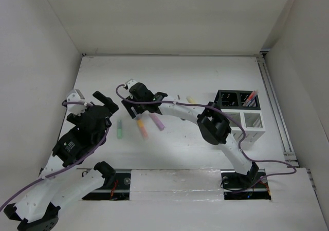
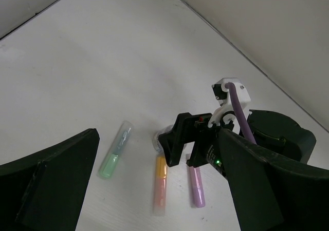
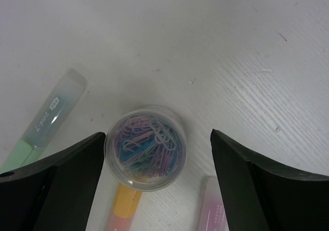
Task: Sort the stationery into containers
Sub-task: Pick up the stationery from the center of the board.
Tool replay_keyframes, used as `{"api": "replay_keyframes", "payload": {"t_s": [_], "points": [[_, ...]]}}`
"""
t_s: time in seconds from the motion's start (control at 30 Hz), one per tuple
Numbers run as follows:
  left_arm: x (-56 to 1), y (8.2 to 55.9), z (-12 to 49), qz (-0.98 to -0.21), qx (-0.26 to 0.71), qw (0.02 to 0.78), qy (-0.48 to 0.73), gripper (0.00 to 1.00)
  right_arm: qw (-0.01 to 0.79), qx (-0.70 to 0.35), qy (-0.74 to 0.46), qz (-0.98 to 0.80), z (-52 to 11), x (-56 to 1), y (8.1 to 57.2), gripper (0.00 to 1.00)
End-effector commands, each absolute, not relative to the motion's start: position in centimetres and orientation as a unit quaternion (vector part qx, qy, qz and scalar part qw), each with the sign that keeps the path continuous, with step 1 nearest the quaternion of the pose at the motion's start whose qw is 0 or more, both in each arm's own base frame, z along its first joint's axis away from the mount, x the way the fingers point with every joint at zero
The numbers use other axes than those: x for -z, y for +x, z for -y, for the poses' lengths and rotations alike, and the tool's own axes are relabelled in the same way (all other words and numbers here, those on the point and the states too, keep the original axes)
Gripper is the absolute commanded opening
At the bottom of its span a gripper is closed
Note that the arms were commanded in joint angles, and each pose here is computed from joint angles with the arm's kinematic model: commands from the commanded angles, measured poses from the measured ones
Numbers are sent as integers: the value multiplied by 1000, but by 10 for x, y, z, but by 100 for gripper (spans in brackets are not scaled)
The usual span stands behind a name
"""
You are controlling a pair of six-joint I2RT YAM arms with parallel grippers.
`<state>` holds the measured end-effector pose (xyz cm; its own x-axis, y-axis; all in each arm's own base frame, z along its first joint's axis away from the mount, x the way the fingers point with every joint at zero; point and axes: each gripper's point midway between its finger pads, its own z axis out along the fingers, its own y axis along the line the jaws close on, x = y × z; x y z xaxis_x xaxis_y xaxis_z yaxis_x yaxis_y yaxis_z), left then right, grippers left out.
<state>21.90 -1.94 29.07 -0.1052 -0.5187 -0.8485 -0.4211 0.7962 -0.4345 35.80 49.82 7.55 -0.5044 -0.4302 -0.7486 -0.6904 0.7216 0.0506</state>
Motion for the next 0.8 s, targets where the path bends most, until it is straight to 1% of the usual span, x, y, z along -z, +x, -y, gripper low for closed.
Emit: {"api": "replay_keyframes", "payload": {"t_s": [0.0,0.1,0.17,0.23,0.37,0.47,0.53,0.6,0.63,0.73,0.77], "points": [[-298,221,18,-734,45,597,-320,99,386,-173,-332,-843,-505,-85,360,87],[-298,221,18,-734,45,598,-320,99,377,-171,-336,-846,-504,-75,358,84],[-300,219,17,-731,48,599,-322,99,378,-177,-337,-844,-506,-76,357,78],[-300,219,17,-731,48,599,-322,99,378,-177,-337,-844,-506,-76,357,75],[-300,219,17,-731,48,599,-322,99,372,-178,-340,-845,-507,-71,356,75],[-300,219,17,-731,48,599,-322,99,363,-174,-346,-847,-506,-62,348,69],[-301,218,16,-729,52,601,-323,99,366,-171,-344,-848,-505,-62,350,59],[-301,218,16,-729,52,601,-323,99,366,-171,-344,-848,-504,-64,349,45],[-301,218,16,-729,52,601,-323,99,366,-171,-344,-848,-504,-64,349,33],[-298,218,16,-731,48,599,-322,99,378,-179,-341,-842,-507,-78,351,18],[-298,218,16,-731,48,599,-322,99,387,-186,-338,-838,-509,-87,352,8]]}}
